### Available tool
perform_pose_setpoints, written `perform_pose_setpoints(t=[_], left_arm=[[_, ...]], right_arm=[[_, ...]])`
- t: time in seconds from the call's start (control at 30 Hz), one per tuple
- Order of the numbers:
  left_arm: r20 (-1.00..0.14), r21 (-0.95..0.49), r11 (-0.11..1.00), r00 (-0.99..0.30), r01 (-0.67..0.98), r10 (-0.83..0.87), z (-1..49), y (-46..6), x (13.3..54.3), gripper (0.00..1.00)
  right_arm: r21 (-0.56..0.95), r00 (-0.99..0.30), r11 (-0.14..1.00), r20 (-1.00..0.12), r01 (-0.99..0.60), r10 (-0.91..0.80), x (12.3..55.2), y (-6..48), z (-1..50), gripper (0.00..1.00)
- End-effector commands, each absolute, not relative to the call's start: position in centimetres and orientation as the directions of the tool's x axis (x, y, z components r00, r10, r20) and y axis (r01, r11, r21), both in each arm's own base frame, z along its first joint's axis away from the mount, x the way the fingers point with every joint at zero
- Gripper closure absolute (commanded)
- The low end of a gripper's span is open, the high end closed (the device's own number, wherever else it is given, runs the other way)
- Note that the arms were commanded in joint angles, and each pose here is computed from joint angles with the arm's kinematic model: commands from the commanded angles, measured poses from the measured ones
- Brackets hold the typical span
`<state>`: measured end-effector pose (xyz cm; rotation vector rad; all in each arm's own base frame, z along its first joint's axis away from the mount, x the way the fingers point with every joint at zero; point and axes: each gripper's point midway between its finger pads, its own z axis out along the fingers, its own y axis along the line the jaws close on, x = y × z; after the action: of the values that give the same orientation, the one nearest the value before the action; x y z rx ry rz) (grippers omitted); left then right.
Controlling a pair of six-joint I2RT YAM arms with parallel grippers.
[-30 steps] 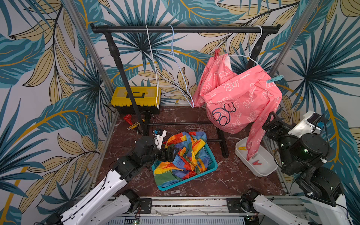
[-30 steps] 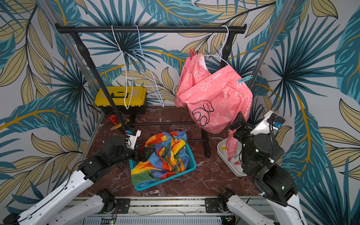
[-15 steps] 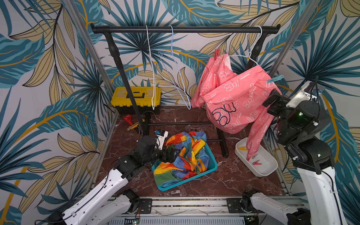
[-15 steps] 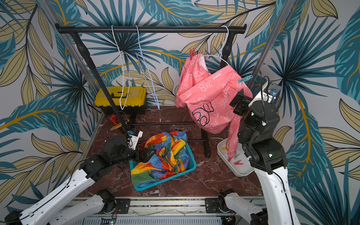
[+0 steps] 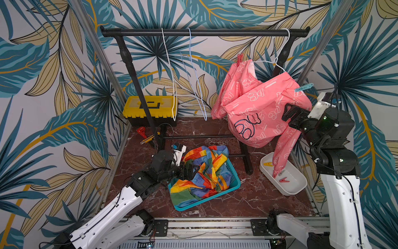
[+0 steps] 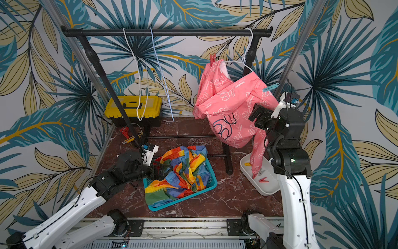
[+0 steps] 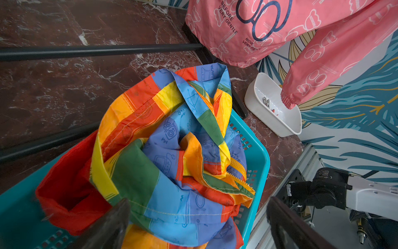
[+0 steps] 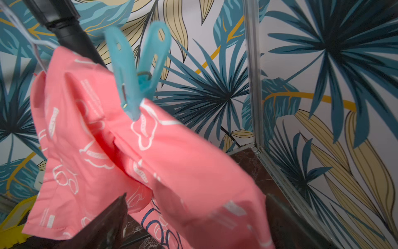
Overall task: Remove the clothespins securing jackets to the hanger
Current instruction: Pick up the hanger from the clothesline.
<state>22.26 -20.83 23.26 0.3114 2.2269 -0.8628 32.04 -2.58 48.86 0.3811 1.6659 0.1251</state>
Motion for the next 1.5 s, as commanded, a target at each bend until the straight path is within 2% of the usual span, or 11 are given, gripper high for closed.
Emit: perform_pose_setpoints(t=[0.0, 0.2, 0.37, 0.47, 0.53, 0.63, 0.8, 0.93, 1.03, 1.47], left_arm=[[-0.700, -0.486, 0.754, -0.714, 0.442, -0.033, 23.0, -20.7, 22.4, 0.00], [-0.692, -0.486, 0.757, -0.721, 0.438, -0.027, 22.4, -20.6, 22.3, 0.00], [-0.684, -0.491, 0.753, -0.729, 0.437, -0.023, 22.2, -20.9, 22.5, 0.00], [-0.678, -0.500, 0.747, -0.735, 0.438, -0.023, 22.2, -21.2, 22.6, 0.00], [-0.673, -0.506, 0.742, -0.739, 0.439, -0.021, 22.2, -21.4, 22.6, 0.00], [-0.666, -0.508, 0.744, -0.745, 0.434, -0.020, 22.0, -21.6, 22.7, 0.00], [-0.647, -0.526, 0.736, -0.763, 0.427, -0.020, 21.6, -22.1, 22.9, 0.01], [-0.642, -0.533, 0.732, -0.767, 0.425, -0.022, 21.4, -22.4, 23.1, 0.00], [-0.639, -0.534, 0.733, -0.769, 0.421, -0.024, 21.4, -22.4, 23.2, 0.00], [-0.640, -0.537, 0.734, -0.768, 0.417, -0.032, 21.3, -22.4, 23.3, 0.01]], right_arm=[[0.348, -0.091, 0.937, -0.933, 0.009, 0.348, 32.3, 0.1, 49.6, 0.03], [0.366, -0.109, 0.913, -0.930, -0.180, 0.352, 31.4, 3.3, 49.9, 0.11], [0.381, -0.124, 0.883, -0.925, -0.275, 0.360, 30.4, 4.9, 49.6, 0.18], [0.378, -0.100, 0.920, -0.924, -0.103, 0.369, 30.2, 2.0, 48.5, 0.18], [0.370, -0.072, 0.929, -0.927, -0.002, 0.369, 29.9, 0.3, 48.1, 0.13], [0.354, -0.045, 0.918, -0.929, 0.177, 0.367, 29.1, -2.8, 47.8, 0.12], [0.308, -0.001, 0.912, -0.947, 0.271, 0.320, 29.0, -4.6, 48.7, 0.05], [0.323, -0.061, 0.942, -0.942, 0.091, 0.329, 31.4, -1.4, 49.4, 0.05], [0.337, -0.045, 0.940, -0.941, -0.041, 0.336, 31.9, 0.7, 50.1, 0.06], [0.309, -0.057, 0.927, -0.951, -0.212, 0.304, 32.9, 3.5, 52.1, 0.39]])
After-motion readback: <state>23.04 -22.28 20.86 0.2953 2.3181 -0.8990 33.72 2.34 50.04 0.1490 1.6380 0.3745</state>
